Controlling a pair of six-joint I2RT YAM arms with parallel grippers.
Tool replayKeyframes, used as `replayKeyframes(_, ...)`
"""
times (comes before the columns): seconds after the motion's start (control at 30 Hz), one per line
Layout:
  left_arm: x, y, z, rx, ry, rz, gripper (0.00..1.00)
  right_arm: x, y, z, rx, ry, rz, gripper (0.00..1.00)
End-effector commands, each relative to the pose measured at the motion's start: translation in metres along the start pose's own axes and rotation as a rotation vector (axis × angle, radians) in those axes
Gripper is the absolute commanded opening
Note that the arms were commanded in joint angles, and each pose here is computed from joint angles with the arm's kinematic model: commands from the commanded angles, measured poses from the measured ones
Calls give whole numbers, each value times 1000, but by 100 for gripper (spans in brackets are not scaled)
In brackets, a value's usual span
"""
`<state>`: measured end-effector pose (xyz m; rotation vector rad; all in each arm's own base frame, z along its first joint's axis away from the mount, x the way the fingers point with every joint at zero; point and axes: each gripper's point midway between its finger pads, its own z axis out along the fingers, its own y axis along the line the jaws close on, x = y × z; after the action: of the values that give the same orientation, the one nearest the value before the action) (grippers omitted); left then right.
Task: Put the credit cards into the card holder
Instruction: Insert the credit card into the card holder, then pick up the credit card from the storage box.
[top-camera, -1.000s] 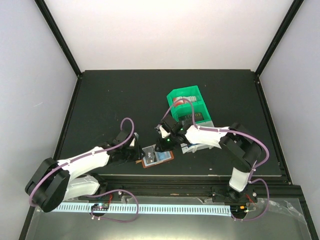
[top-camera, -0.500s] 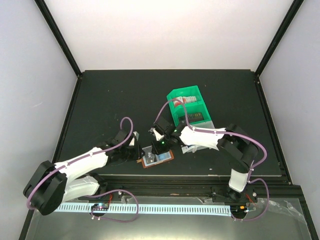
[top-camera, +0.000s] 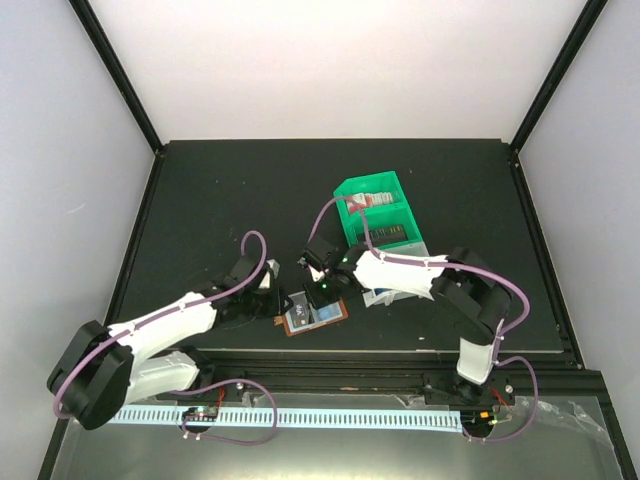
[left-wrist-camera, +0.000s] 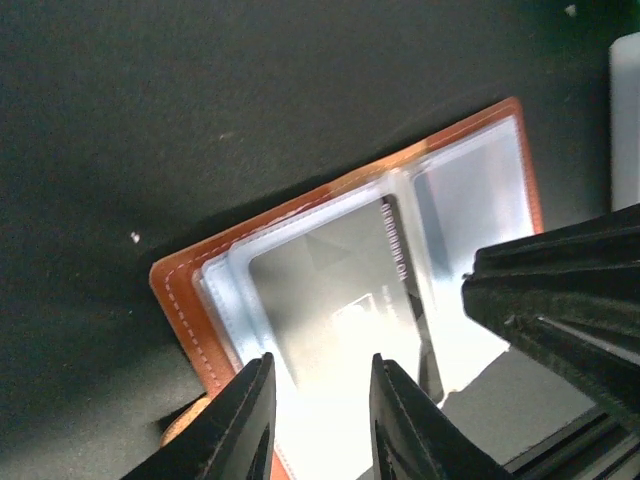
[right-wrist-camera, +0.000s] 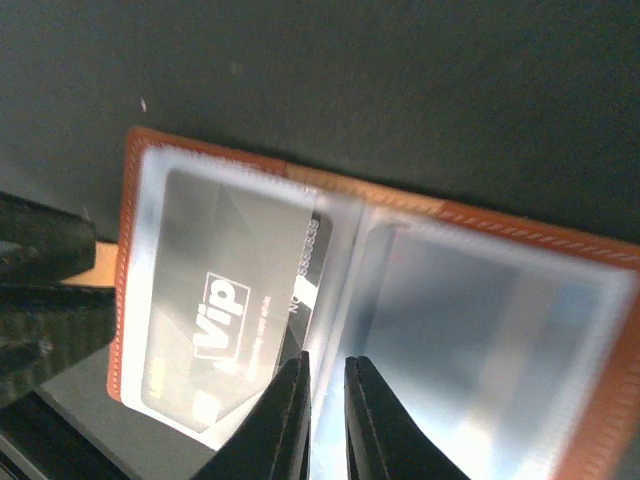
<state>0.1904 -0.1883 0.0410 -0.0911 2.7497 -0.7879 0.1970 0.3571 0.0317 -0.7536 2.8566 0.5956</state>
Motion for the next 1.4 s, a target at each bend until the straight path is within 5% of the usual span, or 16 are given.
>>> replayKeyframes(0.0,-24,-25,-18,48,-86,39,29,-46,-9,-57,110,-182,-42,14)
replayKeyframes(0.3,-77,-42,-69,23,-365,87,43,-79,-100,-134,312,-307,96,31)
replayKeyframes(0.4,-83,-46,-82,43,-418,94,50,-87,-120,-135,345,-293,102,49)
replayKeyframes(0.6,-76,-43,-84,45,-402,103,54,-102,-145,-105,416,-196,134,51)
replayKeyframes(1.03,-62,-36,-73,52,-329,108,54,-116,-163,-69,478,-144,183,22)
replayKeyframes(1.17,-61,-35,-72,49,-321,110,54,-118,-160,-72,466,-157,191,8)
replayKeyframes(1.37,-59,-34,-72,47,-311,112,54,-123,-152,-91,443,-215,206,1)
